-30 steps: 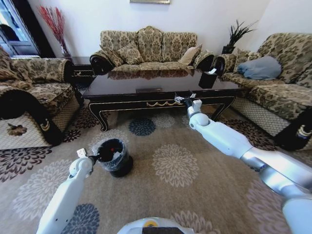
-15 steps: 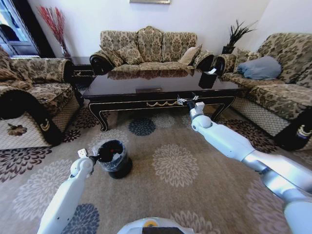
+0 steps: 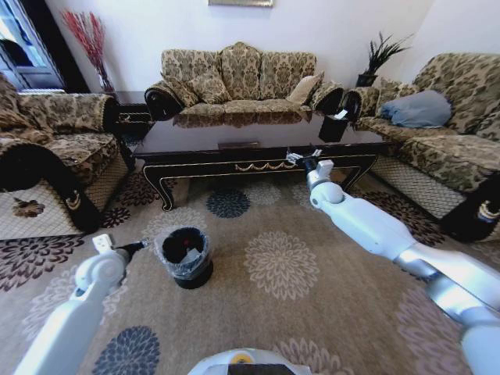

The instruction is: Move to the front of the table and pick up the trash from the floor, then place it into the trash bin.

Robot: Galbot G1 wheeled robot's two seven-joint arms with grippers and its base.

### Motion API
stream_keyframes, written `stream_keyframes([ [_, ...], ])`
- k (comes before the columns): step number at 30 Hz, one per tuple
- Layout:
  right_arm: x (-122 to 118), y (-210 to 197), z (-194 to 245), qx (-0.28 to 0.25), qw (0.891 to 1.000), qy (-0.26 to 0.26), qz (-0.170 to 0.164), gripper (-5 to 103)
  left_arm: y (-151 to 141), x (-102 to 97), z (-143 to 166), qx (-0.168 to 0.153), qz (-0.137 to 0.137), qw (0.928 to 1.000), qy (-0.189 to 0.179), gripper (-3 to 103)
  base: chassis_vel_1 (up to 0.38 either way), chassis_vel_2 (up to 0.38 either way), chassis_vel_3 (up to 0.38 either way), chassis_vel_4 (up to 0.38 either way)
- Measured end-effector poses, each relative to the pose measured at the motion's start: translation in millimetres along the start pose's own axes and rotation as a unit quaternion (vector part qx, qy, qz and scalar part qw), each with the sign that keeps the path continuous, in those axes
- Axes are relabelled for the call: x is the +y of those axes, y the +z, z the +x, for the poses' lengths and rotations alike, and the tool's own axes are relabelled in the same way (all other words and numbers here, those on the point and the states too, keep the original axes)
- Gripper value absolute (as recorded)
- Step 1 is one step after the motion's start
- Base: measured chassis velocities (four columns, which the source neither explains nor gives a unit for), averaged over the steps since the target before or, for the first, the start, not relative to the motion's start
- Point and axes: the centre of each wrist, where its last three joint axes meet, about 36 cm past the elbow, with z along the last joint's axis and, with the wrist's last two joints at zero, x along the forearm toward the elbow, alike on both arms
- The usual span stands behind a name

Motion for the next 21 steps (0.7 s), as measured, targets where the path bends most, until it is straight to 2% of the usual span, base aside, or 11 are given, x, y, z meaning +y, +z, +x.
stream_keyframes([
  [4,-16,-13,10,-0.006,1.0,0.016,-0.005,100,-5,18.7,22,-0.035,0.002,0.9993,-0.014,96,0.0,0.0,0.0,0.0],
  [6,-22,-18,15,-0.002,1.0,0.018,-0.007,100,-7,24.0,32,-0.053,0.003,0.9985,-0.013,98,0.0,0.0,0.0,0.0],
  [8,-33,-30,27,0.009,1.0,0.018,-0.013,100,-12,36.3,56,-0.115,-0.006,0.9933,-0.009,100,0.0,0.0,0.0,0.0],
  [10,-43,-38,37,0.007,1.0,0.008,-0.009,100,-21,55.7,77,-0.212,-0.031,0.9766,-0.013,100,0.0,0.0,0.0,0.0],
  [11,-43,-38,37,0.007,1.0,0.008,-0.009,100,-21,55.7,77,-0.212,-0.031,0.9766,-0.013,100,0.0,0.0,0.0,0.0],
  [12,-47,-41,44,0.004,1.0,-0.002,-0.005,100,-26,67.9,88,-0.267,-0.044,0.9626,-0.015,100,0.0,0.0,0.0,0.0],
  [14,-51,-47,57,-0.01,1.0,-0.025,-0.001,100,-32,86.8,107,-0.326,-0.037,0.9446,-0.015,100,0.0,0.0,0.0,0.0],
  [17,-51,-46,65,-0.013,0.999,-0.034,-0.002,100,-31,92.7,115,-0.34,-0.026,0.9399,-0.015,100,0.0,0.0,0.0,0.0],
  [18,-50,-44,82,-0.016,0.999,-0.045,-0.006,100,-26,99.8,127,-0.369,-0.02,0.9292,-0.016,100,0.0,0.0,0.0,0.0],
  [19,-50,-44,82,-0.016,0.999,-0.045,-0.006,100,-26,99.8,127,-0.369,-0.02,0.9292,-0.016,100,0.0,0.0,0.0,0.0],
  [21,-46,-42,108,-0.017,0.998,-0.052,-0.011,100,-11,104.4,135,-0.4,-0.042,0.9156,-0.013,100,0.0,0.0,0.0,0.0],
])
